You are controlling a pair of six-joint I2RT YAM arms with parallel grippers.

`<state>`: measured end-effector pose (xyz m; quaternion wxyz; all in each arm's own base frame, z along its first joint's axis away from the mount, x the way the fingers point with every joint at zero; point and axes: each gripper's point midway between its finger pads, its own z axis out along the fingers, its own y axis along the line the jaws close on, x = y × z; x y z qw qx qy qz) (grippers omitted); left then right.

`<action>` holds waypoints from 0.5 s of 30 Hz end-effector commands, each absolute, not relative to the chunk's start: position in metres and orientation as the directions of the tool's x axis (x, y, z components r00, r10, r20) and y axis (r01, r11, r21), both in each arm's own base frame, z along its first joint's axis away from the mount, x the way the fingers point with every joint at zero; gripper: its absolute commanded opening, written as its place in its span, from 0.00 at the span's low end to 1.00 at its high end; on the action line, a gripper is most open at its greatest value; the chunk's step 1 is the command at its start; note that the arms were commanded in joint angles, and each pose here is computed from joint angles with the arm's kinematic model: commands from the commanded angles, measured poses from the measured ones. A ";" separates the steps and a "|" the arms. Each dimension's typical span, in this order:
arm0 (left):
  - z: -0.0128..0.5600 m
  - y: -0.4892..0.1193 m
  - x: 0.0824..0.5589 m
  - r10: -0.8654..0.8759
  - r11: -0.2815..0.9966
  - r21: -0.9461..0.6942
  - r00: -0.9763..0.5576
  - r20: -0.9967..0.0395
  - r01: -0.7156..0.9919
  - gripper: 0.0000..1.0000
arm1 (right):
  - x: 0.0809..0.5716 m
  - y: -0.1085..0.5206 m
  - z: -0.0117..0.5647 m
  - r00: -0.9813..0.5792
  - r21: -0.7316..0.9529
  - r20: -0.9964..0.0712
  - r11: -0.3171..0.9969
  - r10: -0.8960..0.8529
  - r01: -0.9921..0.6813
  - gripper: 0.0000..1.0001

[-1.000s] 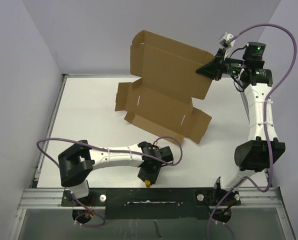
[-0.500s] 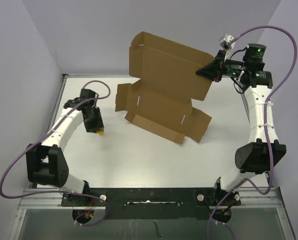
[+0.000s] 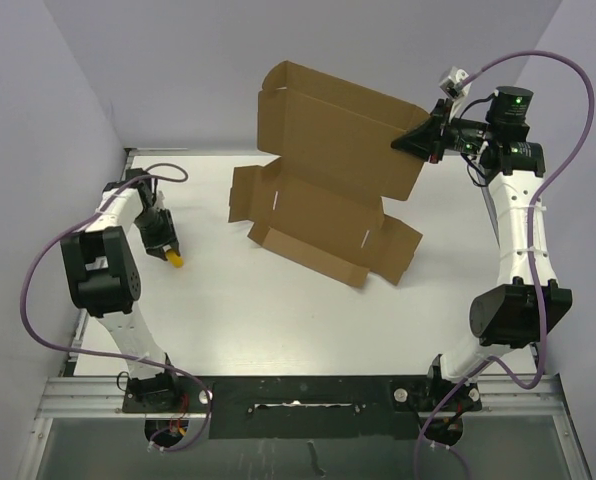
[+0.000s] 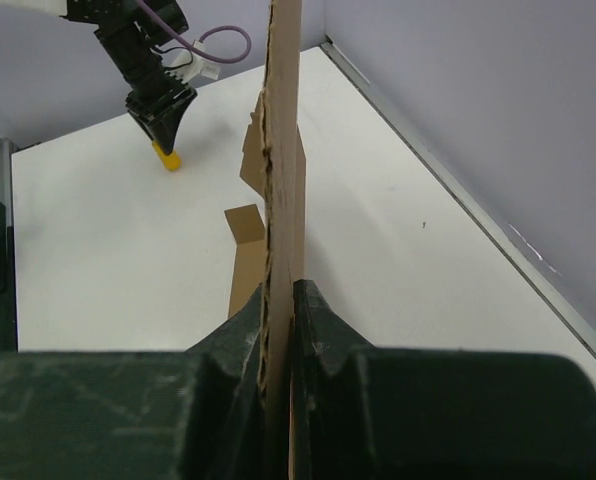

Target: Fold the paper box

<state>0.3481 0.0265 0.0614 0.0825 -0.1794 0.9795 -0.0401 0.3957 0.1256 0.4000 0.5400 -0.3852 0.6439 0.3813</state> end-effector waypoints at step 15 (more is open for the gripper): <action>0.111 0.017 0.365 -0.304 0.945 -0.192 -0.927 -0.219 -0.264 0.62 | 0.374 0.137 0.430 -0.024 -0.005 -0.997 0.362 -0.075 -0.932 0.00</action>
